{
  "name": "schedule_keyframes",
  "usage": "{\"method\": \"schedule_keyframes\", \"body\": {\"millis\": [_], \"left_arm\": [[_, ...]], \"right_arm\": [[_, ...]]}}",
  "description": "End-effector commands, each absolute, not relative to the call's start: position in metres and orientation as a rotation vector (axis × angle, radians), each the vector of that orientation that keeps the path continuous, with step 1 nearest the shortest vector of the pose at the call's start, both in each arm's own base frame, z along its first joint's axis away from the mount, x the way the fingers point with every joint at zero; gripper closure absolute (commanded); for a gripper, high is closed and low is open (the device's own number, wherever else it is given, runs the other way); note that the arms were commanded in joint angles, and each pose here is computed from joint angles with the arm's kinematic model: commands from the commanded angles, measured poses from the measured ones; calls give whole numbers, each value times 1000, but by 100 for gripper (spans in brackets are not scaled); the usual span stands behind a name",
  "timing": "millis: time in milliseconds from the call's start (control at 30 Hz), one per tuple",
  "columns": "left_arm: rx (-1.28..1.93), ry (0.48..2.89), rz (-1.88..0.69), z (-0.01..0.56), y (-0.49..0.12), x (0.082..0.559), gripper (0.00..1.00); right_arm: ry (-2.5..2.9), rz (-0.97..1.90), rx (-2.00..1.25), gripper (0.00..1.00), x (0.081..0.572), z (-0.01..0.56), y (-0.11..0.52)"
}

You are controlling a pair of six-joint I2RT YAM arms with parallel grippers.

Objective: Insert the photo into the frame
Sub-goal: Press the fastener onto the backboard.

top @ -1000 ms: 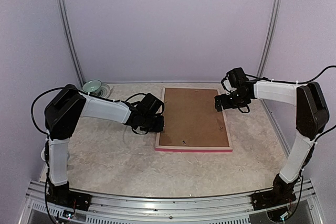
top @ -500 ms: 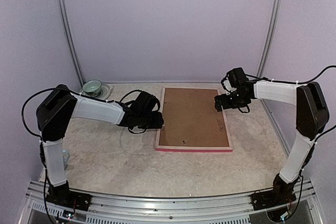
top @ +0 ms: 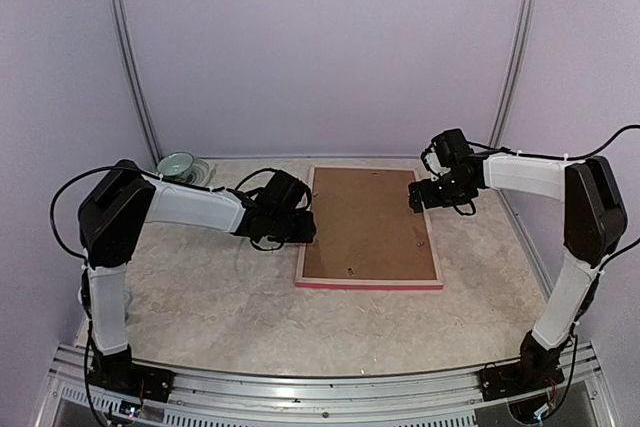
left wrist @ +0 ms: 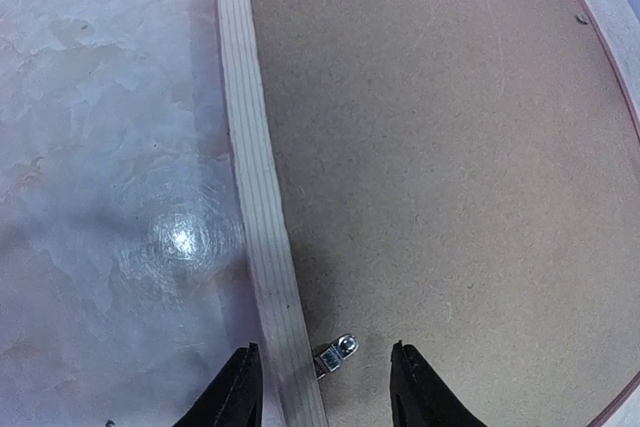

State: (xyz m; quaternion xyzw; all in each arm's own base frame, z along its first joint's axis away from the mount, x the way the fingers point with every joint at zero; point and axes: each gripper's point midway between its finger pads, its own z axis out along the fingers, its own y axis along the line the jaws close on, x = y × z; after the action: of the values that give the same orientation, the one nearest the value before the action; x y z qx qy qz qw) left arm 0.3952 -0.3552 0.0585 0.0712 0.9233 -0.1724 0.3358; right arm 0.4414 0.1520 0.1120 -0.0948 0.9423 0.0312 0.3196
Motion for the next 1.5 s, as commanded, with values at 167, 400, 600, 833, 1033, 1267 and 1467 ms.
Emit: {"method": "schedule_keyframes", "body": {"millis": [167, 400, 600, 833, 1033, 1267, 1467], "left_arm": [[231, 2480, -352, 39, -349, 388, 63], [240, 2491, -326, 33, -346, 388, 65], [246, 2502, -303, 26, -346, 389, 65], [233, 2499, -255, 19, -340, 392, 72], [216, 2494, -247, 18, -339, 394, 75], [210, 2497, -246, 17, -338, 393, 76], [195, 2499, -258, 16, -337, 394, 77]], "right_arm": [[2485, 95, -265, 1, 440, 113, 157], [2486, 102, -268, 1, 440, 113, 157], [2484, 108, -270, 1, 440, 114, 158], [2482, 112, -269, 1, 439, 115, 158], [2486, 110, -269, 1, 438, 114, 158], [2483, 108, -267, 1, 438, 114, 157], [2489, 105, -267, 1, 438, 112, 157]]}}
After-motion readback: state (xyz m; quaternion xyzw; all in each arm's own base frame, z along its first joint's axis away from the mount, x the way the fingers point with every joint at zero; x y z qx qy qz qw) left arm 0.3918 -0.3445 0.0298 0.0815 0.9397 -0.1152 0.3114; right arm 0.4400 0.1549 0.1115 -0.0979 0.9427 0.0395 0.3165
